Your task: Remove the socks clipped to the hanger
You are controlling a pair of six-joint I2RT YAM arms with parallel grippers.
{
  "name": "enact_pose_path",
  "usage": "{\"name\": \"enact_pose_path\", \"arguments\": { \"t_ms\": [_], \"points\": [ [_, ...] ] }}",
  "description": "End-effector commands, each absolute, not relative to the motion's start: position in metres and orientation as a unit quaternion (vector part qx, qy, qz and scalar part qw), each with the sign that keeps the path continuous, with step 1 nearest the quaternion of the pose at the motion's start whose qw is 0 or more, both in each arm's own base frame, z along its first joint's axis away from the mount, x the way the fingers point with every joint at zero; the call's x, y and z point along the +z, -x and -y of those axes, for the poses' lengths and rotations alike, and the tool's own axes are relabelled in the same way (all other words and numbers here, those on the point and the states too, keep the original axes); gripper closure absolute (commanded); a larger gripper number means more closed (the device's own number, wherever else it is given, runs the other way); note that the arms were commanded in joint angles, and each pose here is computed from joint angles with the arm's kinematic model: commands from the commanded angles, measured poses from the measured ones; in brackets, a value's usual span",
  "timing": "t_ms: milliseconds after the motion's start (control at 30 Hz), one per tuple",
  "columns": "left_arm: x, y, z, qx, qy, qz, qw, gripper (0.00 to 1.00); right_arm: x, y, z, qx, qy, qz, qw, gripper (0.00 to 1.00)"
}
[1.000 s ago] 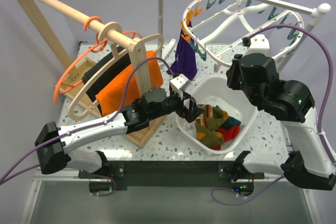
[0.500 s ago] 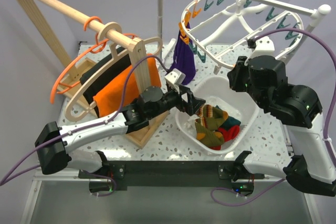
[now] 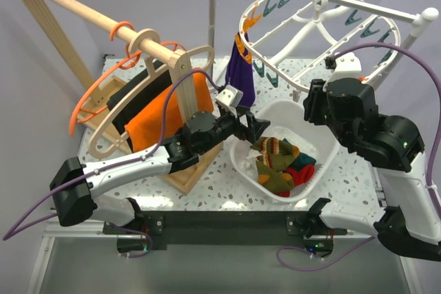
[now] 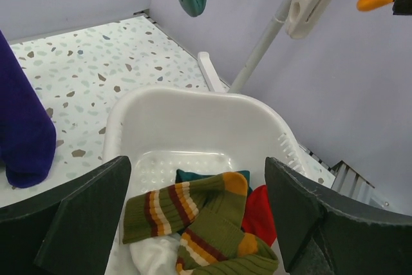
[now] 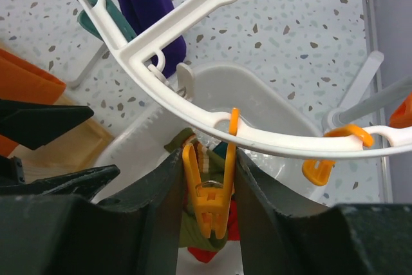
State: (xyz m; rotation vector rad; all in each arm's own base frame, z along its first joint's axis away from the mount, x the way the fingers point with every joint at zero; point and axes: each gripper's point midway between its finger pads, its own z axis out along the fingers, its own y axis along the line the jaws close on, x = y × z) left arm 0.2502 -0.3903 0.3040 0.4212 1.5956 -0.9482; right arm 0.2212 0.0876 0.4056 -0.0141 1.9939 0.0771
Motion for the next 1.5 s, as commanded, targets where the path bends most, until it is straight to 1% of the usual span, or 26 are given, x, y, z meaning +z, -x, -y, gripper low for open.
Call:
{"name": "enact_pose_path", "arguments": {
  "t_ms": [0, 133, 233, 300, 400, 433, 533, 567, 600, 633, 667, 767, 900, 1000, 1067, 1133, 1167, 1200, 1233, 1267, 1300, 1333, 1367, 1400, 1433, 1467],
  "points": [
    [0.336, -0.258, 0.381, -0.401, -0.165, -0.664, 0.610, 0.12, 0.401, -0.209, -0.069, 0.003, 0.015, -0.845, 0.534, 0.64],
    [0.329, -0.253, 0.365, -0.377, -0.169, -0.680, 0.606, 0.12, 0.409, -0.210, -0.053, -0.030, -0.011, -0.836, 0.548, 0.66],
    [0.334, -0.240, 0.358, -0.392, -0.189, -0.661, 0.611, 0.12, 0.418, -0.211, -0.043, -0.048, -0.029, -0.826, 0.561, 0.65],
    [0.337, -0.233, 0.354, -0.401, -0.199, -0.651, 0.613, 0.11, 0.426, -0.210, -0.044, -0.036, -0.032, -0.823, 0.566, 0.62],
    [0.345, -0.214, 0.360, -0.432, -0.243, -0.623, 0.605, 0.10, 0.442, -0.205, -0.058, 0.018, -0.022, -0.824, 0.565, 0.56],
    [0.348, -0.210, 0.361, -0.440, -0.250, -0.615, 0.604, 0.09, 0.450, -0.201, -0.060, 0.038, -0.022, -0.820, 0.570, 0.47],
    [0.351, -0.198, 0.362, -0.456, -0.275, -0.598, 0.600, 0.07, 0.454, -0.193, -0.070, 0.079, -0.006, -0.822, 0.564, 0.28],
    [0.350, -0.196, 0.361, -0.457, -0.278, -0.596, 0.599, 0.06, 0.456, -0.189, -0.068, 0.084, -0.006, -0.823, 0.562, 0.17],
    [0.351, -0.194, 0.361, -0.459, -0.282, -0.593, 0.598, 0.05, 0.456, -0.188, -0.068, 0.085, -0.007, -0.824, 0.560, 0.12],
    [0.349, -0.194, 0.361, -0.458, -0.284, -0.595, 0.596, 0.05, 0.455, -0.186, -0.066, 0.084, -0.010, -0.826, 0.557, 0.04],
    [0.349, -0.193, 0.361, -0.459, -0.285, -0.595, 0.595, 0.05, 0.450, -0.183, -0.063, 0.076, -0.009, -0.833, 0.549, 0.01],
    [0.349, -0.190, 0.363, -0.463, -0.292, -0.592, 0.591, 0.04, 0.440, -0.181, -0.054, 0.050, -0.022, -0.844, 0.533, 0.01],
    [0.353, -0.182, 0.365, -0.477, -0.307, -0.583, 0.581, 0.04, 0.438, -0.174, -0.060, 0.086, -0.010, -0.840, 0.536, 0.01],
    [0.356, -0.175, 0.365, -0.486, -0.314, -0.581, 0.572, 0.04, 0.428, -0.161, -0.090, 0.163, 0.046, -0.837, 0.520, 0.01],
    [0.356, -0.171, 0.363, -0.492, -0.316, -0.582, 0.566, 0.04, 0.410, -0.152, -0.117, 0.210, 0.095, -0.846, 0.481, 0.01],
    [0.353, -0.166, 0.363, -0.502, -0.315, -0.587, 0.552, 0.04, 0.387, -0.149, -0.133, 0.222, 0.126, -0.859, 0.444, 0.01],
    [0.349, -0.163, 0.361, -0.505, -0.315, -0.589, 0.546, 0.04, 0.388, -0.143, -0.144, 0.254, 0.141, -0.851, 0.438, 0.01],
    [0.348, -0.159, 0.360, -0.513, -0.313, -0.591, 0.538, 0.04, 0.385, -0.141, -0.149, 0.267, 0.145, -0.847, 0.435, 0.01],
    [0.345, -0.157, 0.358, -0.518, -0.312, -0.593, 0.532, 0.04, 0.367, -0.141, -0.157, 0.273, 0.149, -0.853, 0.418, 0.01],
    [0.341, -0.152, 0.355, -0.523, -0.312, -0.593, 0.527, 0.04, 0.380, -0.138, -0.165, 0.318, 0.152, -0.824, 0.443, 0.01],
    [0.343, -0.145, 0.354, -0.538, -0.312, -0.588, 0.517, 0.04, 0.378, -0.136, -0.173, 0.341, 0.152, -0.817, 0.440, 0.01],
    [0.343, -0.141, 0.351, -0.546, -0.312, -0.583, 0.514, 0.04, 0.358, -0.136, -0.181, 0.347, 0.156, -0.822, 0.423, 0.01],
    [0.341, -0.134, 0.345, -0.555, -0.312, -0.578, 0.511, 0.04, 0.363, -0.135, -0.193, 0.378, 0.165, -0.805, 0.427, 0.01],
    [0.344, -0.127, 0.342, -0.570, -0.308, -0.569, 0.506, 0.04, 0.361, -0.134, -0.196, 0.393, 0.159, -0.800, 0.425, 0.02],
    [0.341, -0.120, 0.334, -0.578, -0.306, -0.563, 0.506, 0.04, 0.339, -0.136, -0.202, 0.392, 0.159, -0.810, 0.408, 0.02],
    [0.341, -0.115, 0.330, -0.590, -0.299, -0.560, 0.500, 0.04, 0.342, -0.139, -0.210, 0.408, 0.158, -0.797, 0.416, 0.01]
  ]
}}
